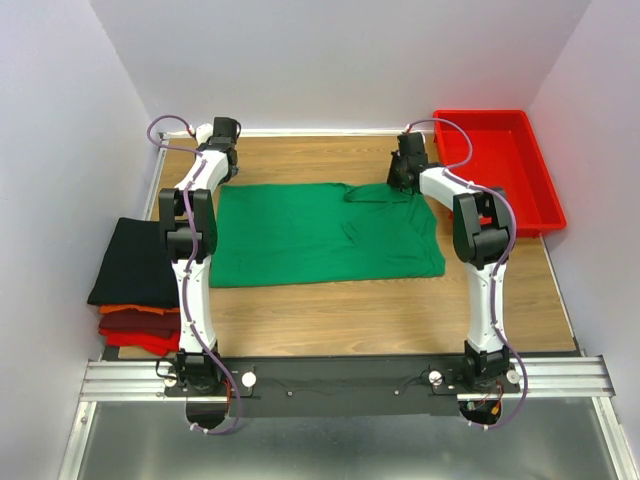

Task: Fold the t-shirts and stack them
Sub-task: Fold the tshirt

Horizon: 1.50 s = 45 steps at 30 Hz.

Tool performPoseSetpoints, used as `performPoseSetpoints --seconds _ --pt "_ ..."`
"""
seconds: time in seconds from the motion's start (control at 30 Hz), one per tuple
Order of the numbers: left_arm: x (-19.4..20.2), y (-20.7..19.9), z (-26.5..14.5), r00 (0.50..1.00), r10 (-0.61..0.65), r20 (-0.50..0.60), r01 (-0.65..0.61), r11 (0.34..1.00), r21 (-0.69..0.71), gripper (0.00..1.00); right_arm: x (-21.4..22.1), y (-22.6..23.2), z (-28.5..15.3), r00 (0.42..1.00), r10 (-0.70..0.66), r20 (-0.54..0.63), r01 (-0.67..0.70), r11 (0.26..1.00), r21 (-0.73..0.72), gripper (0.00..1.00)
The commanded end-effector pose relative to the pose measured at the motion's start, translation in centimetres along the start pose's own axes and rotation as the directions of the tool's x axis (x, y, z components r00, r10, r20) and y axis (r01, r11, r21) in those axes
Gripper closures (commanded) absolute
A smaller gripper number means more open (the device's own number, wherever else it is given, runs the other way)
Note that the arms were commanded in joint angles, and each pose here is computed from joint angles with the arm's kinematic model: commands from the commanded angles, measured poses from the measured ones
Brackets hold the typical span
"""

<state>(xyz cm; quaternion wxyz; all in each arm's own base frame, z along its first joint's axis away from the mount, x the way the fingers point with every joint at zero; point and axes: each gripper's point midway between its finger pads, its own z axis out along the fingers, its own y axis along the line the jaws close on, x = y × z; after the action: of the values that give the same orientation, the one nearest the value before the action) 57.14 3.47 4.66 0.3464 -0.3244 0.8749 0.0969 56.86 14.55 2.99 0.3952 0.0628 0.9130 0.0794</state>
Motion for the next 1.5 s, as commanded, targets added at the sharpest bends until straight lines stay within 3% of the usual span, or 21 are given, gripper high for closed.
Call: performPoseSetpoints --seconds 0.0,1.1,1.33,1.37,1.47 --pt "-1.2 -0.2 -1.0 1.0 -0.016 0.022 0.015 1.0 0.018 0.66 -2.7 0.4 -1.9 0.998 0.019 0.054 -0.019 1.0 -0.002 0.91" --pt "3.6 1.1 1.2 0.997 -0.015 -0.082 0.011 0.999 -0.045 0.63 -4.5 1.3 -3.3 0.996 0.033 0.088 -0.03 0.999 -0.036 0.96" --pt "2.8 0.6 1.3 0.998 -0.006 -0.063 0.004 1.0 -0.03 0.88 -5.7 1.6 -4.0 0.993 0.038 0.114 -0.034 0.999 -0.04 0.98" --pt "2.5 0.2 1.2 0.998 -0.006 -0.055 0.005 1.0 -0.016 0.98 -5.9 1.5 -4.1 0.992 0.041 0.12 -0.037 0.999 -0.037 1.0" --pt "1.8 -0.3 1.0 0.999 -0.008 -0.04 0.009 1.0 0.009 1.0 -7.1 1.4 -4.6 0.987 0.053 0.15 -0.05 0.998 -0.028 1.0"
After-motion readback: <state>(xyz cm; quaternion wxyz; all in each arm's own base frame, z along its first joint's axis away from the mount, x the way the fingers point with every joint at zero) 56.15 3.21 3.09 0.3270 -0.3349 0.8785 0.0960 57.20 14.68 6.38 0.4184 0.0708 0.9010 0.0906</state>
